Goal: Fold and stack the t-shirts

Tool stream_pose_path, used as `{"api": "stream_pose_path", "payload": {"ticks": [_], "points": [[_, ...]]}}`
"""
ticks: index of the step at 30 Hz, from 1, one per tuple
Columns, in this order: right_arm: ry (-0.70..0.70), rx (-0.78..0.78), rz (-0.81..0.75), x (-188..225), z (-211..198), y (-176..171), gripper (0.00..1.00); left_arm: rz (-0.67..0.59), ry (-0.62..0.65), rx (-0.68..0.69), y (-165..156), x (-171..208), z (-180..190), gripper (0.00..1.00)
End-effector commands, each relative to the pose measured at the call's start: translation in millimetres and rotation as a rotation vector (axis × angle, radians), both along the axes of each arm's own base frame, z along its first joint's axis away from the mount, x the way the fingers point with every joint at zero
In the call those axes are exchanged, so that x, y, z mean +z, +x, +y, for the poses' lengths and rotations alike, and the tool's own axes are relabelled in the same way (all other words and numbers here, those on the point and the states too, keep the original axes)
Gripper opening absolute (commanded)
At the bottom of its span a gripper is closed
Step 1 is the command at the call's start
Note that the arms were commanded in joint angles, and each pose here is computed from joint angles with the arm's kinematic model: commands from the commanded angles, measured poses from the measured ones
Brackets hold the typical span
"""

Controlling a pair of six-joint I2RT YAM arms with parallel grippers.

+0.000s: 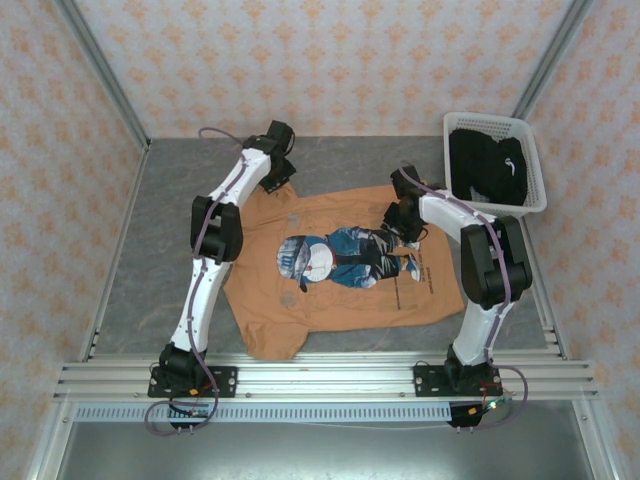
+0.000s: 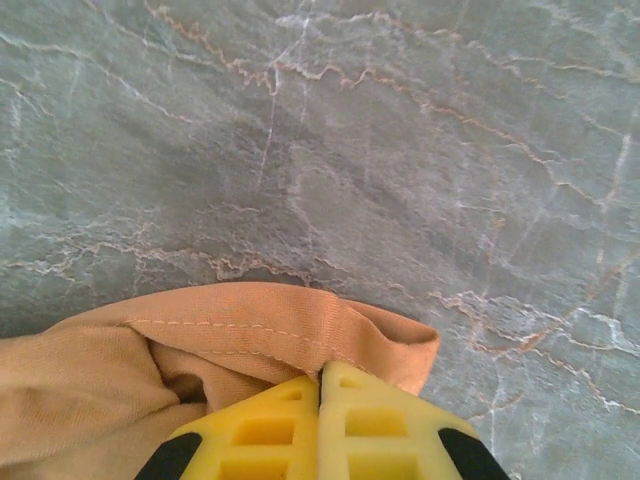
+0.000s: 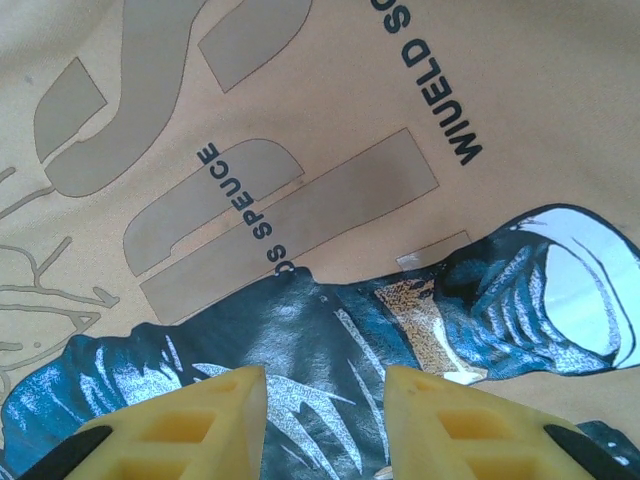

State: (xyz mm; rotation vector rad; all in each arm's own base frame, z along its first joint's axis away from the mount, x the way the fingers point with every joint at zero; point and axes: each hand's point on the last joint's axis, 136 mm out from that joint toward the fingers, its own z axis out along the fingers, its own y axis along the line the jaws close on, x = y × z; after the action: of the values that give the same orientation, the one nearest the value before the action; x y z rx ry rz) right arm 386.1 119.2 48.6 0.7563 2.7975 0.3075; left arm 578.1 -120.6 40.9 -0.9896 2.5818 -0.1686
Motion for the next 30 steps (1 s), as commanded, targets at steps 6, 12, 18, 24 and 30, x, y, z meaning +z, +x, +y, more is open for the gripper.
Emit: {"api": "stream_pose_path", "payload": {"ticks": [6, 12, 18, 24, 30], "points": [[0.006, -0.014, -0.017, 6.9, -0.7, -1.2, 0.36, -0.154, 0.151, -0.134, -7.5, 97.1, -21.3, 0.00], [0.011, -0.015, -0.014, 6.1, -0.1, -3.3, 0.36, -0.170, 0.240, -0.206, -16.4, 110.8, -34.8, 0.00], [0.016, -0.014, -0.012, 4.5, 0.9, -4.3, 0.36, -0.213, 0.393, -0.284, -23.6, 133.3, -48.0, 0.00], [0.023, -0.013, -0.008, 4.4, 2.1, -4.7, 0.37, -0.232, 0.381, -0.340, -11.2, 118.0, -62.2, 0.00], [0.006, -0.020, -0.002, 5.0, -1.4, -6.1, 0.36, -0.264, 0.259, -0.518, 3.3, 99.4, -102.1, 0.67]]}}
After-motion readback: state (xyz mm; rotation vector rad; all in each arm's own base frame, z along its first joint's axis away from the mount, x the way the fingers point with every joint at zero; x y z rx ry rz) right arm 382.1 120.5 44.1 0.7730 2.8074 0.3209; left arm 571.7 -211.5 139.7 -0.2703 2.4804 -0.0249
